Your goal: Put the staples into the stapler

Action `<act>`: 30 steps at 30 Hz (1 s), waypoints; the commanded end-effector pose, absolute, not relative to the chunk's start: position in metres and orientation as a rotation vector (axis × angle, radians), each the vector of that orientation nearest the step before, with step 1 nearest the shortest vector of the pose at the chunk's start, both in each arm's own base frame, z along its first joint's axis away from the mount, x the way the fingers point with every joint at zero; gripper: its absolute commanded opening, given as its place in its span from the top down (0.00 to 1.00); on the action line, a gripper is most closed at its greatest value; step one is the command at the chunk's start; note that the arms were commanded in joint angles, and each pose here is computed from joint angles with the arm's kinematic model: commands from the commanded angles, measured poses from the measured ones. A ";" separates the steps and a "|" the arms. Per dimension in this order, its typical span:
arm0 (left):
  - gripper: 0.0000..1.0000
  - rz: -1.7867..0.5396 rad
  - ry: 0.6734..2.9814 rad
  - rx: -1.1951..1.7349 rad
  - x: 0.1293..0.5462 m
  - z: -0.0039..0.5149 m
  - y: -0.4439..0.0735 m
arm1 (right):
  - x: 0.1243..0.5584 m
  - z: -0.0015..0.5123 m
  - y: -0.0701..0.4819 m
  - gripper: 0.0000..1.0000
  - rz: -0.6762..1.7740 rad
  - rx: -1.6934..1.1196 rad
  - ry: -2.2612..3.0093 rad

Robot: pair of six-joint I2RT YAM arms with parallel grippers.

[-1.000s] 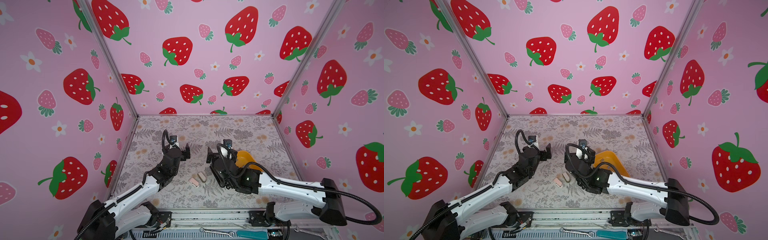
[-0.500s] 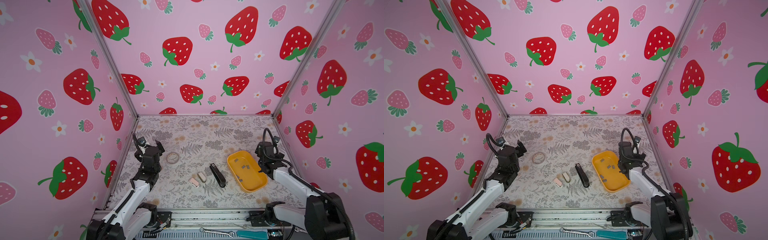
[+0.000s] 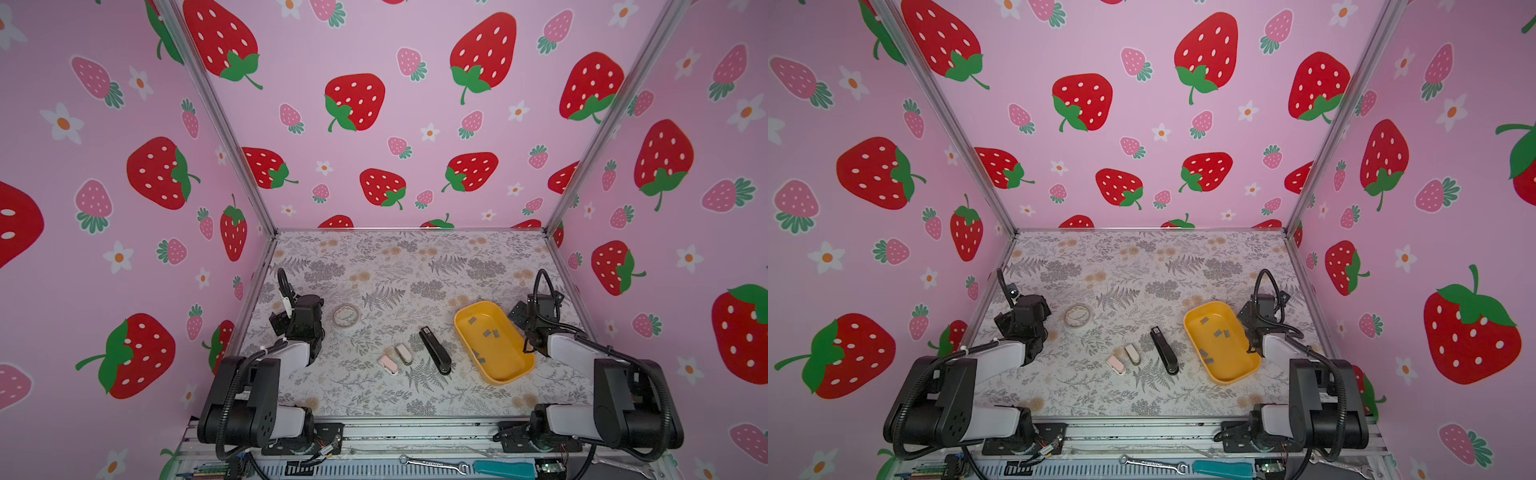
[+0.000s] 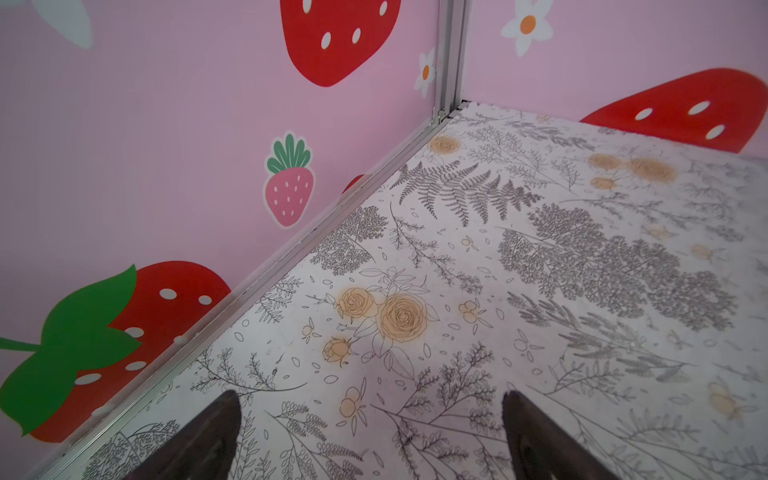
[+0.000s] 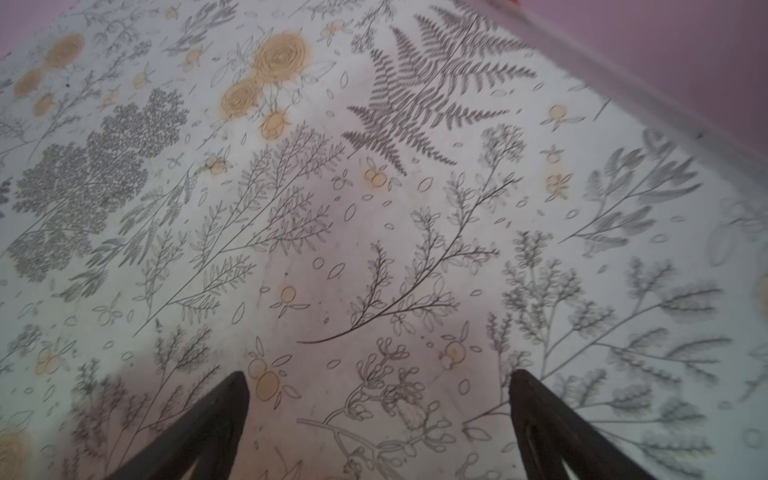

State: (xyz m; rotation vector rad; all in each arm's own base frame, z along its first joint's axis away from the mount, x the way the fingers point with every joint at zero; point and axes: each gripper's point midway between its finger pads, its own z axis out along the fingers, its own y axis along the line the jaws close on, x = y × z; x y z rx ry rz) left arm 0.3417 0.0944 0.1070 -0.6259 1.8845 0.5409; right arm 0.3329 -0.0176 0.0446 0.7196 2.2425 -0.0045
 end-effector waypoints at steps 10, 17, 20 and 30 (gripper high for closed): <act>0.01 0.480 1.838 -0.694 0.352 0.110 0.101 | 0.345 0.043 0.057 0.03 0.340 0.598 2.283; 0.01 0.467 1.852 -0.663 0.357 0.108 0.098 | 0.353 0.056 0.058 0.03 0.293 0.550 2.262; 0.01 0.461 1.860 -0.648 0.360 0.108 0.096 | 0.357 0.098 0.019 0.02 0.019 0.530 2.114; 0.01 0.298 1.832 -0.436 0.364 0.113 0.066 | 0.294 0.158 -0.066 0.01 -0.456 0.671 1.552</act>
